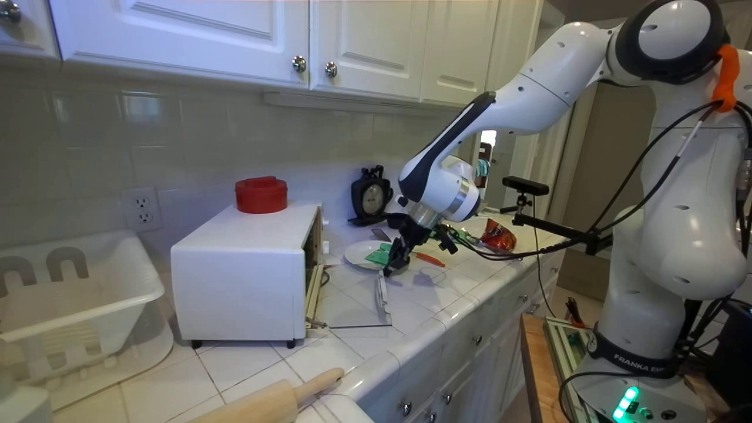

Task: Close the door of the oven grill

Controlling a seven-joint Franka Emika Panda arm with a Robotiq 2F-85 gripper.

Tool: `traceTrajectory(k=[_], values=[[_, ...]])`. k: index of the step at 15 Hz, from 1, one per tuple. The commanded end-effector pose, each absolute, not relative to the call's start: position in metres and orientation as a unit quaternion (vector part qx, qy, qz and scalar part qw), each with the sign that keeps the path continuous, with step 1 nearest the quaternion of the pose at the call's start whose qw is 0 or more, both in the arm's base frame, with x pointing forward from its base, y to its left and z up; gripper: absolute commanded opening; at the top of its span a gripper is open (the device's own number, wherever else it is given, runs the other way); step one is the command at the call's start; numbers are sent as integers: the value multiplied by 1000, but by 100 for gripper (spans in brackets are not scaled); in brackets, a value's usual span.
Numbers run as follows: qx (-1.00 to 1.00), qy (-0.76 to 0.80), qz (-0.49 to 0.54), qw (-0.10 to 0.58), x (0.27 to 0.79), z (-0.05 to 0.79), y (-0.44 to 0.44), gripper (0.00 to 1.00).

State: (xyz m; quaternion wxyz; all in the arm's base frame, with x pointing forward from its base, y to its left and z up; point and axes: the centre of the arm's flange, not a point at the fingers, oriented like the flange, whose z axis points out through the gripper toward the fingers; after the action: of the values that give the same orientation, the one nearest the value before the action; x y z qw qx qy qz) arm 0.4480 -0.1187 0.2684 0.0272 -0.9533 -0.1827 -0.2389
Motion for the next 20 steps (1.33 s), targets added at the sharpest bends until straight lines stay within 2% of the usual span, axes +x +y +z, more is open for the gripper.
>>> traceTrajectory(k=[1,9,20], values=[[-941,-196,-273,35,449,273,-113,0],[-931,-207,-300,30,439,306,-106,0],[-910,-232,-342,23,455,349,-88,0]])
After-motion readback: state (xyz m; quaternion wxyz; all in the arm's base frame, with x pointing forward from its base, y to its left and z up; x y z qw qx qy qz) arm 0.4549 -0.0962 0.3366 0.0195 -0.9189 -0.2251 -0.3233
